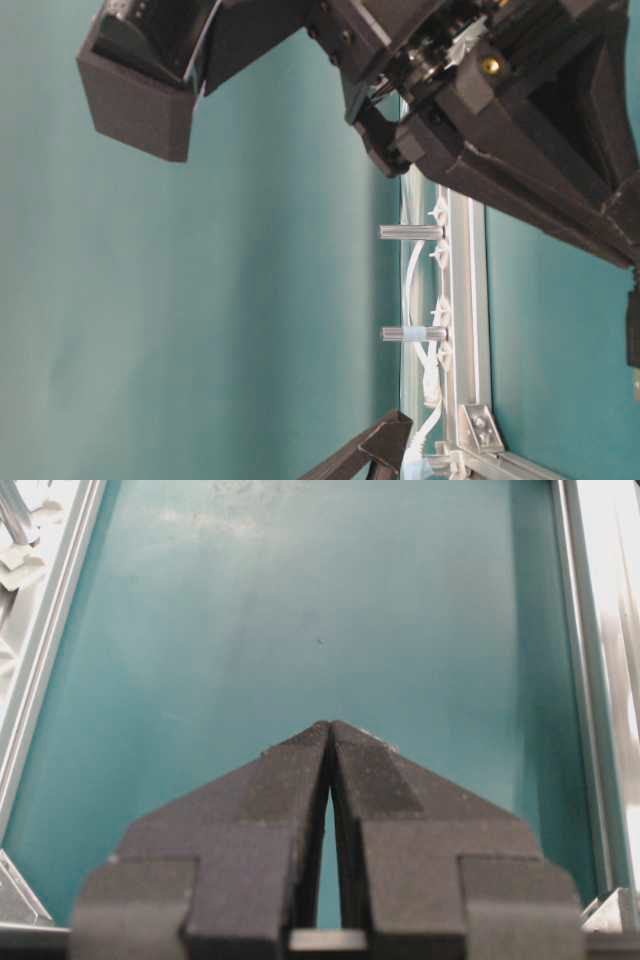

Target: Insert the wire through the string loop located on the left side.

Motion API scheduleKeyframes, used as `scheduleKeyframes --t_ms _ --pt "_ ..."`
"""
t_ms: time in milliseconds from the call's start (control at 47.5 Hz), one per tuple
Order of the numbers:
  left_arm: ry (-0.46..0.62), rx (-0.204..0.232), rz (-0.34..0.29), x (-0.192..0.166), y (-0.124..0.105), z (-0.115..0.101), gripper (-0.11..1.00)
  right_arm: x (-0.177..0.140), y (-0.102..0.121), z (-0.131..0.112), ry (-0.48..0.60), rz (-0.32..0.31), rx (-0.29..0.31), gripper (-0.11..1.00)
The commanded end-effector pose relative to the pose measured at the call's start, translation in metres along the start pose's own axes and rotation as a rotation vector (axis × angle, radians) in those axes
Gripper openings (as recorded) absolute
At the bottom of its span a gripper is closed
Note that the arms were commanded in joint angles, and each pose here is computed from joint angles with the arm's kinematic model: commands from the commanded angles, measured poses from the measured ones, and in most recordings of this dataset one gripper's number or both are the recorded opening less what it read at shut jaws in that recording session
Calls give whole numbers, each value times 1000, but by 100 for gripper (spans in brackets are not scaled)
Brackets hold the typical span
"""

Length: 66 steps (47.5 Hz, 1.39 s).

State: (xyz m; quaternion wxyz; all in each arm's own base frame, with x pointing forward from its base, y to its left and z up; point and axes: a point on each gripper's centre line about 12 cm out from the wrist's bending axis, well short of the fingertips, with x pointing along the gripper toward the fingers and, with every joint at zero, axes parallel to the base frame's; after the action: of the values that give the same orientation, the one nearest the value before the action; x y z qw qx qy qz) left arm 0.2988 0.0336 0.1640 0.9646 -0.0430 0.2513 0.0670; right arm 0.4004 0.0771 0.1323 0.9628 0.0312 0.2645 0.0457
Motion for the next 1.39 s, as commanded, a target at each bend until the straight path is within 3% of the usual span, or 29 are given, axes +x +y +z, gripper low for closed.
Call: scheduleKeyframes --t_ms 0,905,1200,1368 --pt "-30 3 -5 -2 -1 8 0 -6 -2 22 -62 -1 2 9" --pt "-30 8 -12 -6 -4 8 0 -6 -8 22 -66 -15 8 9" --pt "10 7 -18 -18 -5 1 0 -6 -8 21 -65 -13 0 9" --pt "91 6 -31 -26 -9 -6 0 -6 -8 21 -64 -10 -10 9"
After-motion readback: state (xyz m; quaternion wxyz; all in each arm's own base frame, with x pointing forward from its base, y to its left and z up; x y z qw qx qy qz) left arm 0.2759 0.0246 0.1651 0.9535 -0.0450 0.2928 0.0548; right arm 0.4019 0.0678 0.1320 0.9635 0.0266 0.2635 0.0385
